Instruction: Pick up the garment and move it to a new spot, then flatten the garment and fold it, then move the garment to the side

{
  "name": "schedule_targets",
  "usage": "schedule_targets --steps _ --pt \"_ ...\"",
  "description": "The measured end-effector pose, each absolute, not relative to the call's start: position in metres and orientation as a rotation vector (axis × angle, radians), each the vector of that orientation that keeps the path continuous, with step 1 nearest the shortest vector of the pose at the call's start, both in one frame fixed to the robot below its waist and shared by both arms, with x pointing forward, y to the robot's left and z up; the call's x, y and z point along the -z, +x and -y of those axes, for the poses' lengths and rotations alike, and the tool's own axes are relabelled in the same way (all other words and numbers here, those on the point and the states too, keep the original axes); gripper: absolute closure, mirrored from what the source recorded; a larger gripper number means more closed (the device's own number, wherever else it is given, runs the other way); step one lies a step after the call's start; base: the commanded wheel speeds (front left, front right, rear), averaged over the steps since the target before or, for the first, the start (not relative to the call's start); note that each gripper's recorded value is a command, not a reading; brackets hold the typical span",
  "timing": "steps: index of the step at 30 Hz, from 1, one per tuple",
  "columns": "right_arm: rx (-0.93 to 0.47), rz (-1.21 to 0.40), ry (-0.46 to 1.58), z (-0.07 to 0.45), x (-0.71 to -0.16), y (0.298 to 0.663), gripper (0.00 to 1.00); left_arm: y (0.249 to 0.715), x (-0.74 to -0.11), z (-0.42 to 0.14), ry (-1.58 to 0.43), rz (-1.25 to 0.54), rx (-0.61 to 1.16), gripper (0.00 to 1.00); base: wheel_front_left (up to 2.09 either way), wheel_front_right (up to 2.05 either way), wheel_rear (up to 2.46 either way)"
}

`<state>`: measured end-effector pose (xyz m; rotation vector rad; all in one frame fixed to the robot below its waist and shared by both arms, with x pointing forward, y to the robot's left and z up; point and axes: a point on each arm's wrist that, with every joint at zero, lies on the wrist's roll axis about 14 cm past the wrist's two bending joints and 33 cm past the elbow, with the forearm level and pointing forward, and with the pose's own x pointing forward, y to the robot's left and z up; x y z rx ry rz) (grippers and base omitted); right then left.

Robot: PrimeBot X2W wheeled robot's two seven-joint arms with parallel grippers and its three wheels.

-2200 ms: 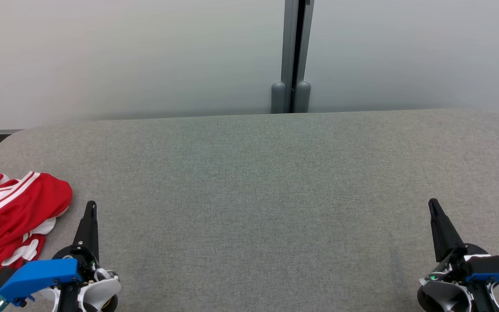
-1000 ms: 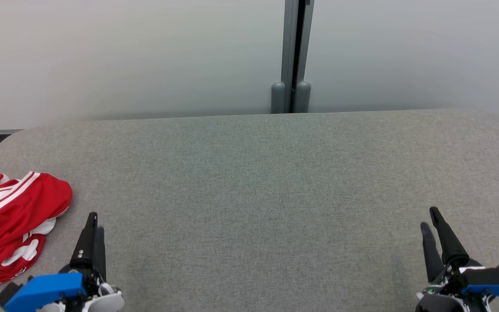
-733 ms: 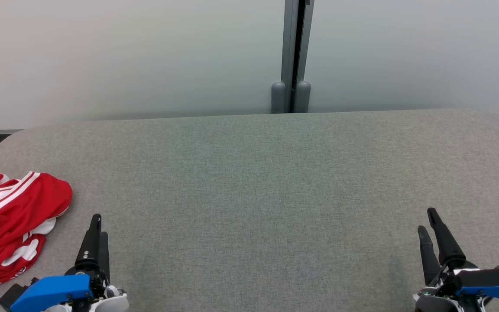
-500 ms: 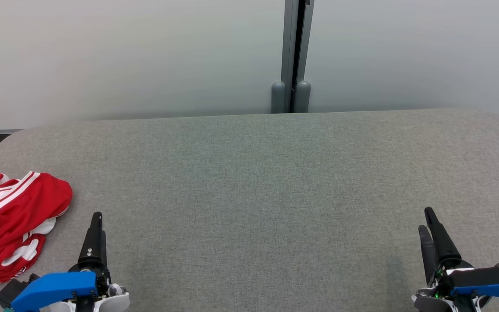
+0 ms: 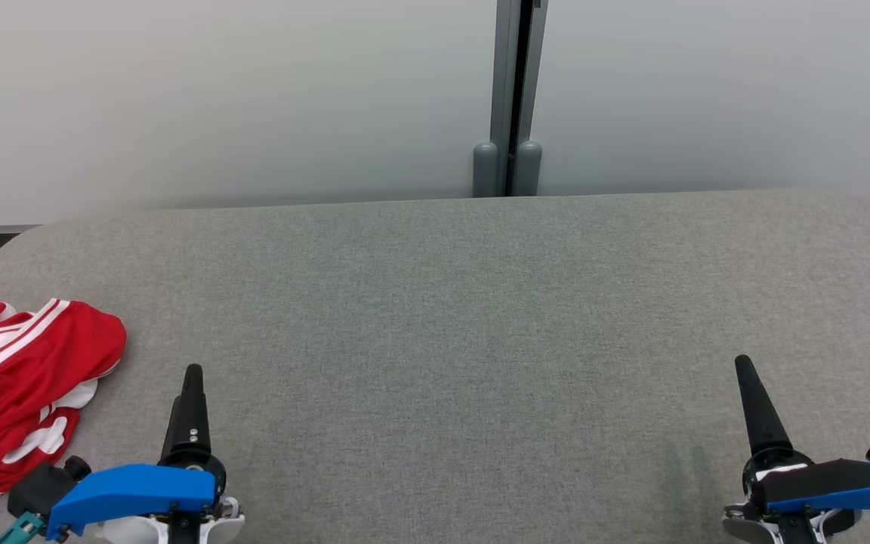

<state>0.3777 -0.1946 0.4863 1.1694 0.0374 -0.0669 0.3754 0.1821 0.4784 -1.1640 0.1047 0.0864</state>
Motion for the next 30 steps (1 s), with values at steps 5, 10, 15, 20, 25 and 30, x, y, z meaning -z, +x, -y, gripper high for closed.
schedule_targets --steps 5,10,15,20,25,30 --pt "0.067 -0.029 1.080 0.196 -0.488 0.378 0.00 0.375 -0.478 -0.177 -1.052 -0.111 -0.072 0.00 0.00 0.00 0.00" --pt "0.066 -0.024 1.002 0.196 -0.488 0.377 0.00 0.375 -0.480 -0.174 -0.948 -0.105 -0.057 0.00 0.00 0.00 0.00" --pt "0.057 -0.016 0.921 0.196 -0.491 0.378 0.00 0.375 -0.482 -0.170 -0.846 -0.102 -0.039 0.00 0.00 0.00 0.00" --pt "0.052 -0.006 0.850 0.196 -0.493 0.378 0.00 0.375 -0.483 -0.169 -0.754 -0.094 -0.026 0.00 0.00 0.00 0.00" --pt "0.047 0.003 0.782 0.195 -0.495 0.378 0.00 0.374 -0.485 -0.164 -0.674 -0.086 -0.004 0.00 0.00 0.00 0.00" --pt "0.039 0.011 0.717 0.194 -0.497 0.378 0.00 0.374 -0.487 -0.165 -0.602 -0.073 0.002 0.00 0.00 0.00 0.00"
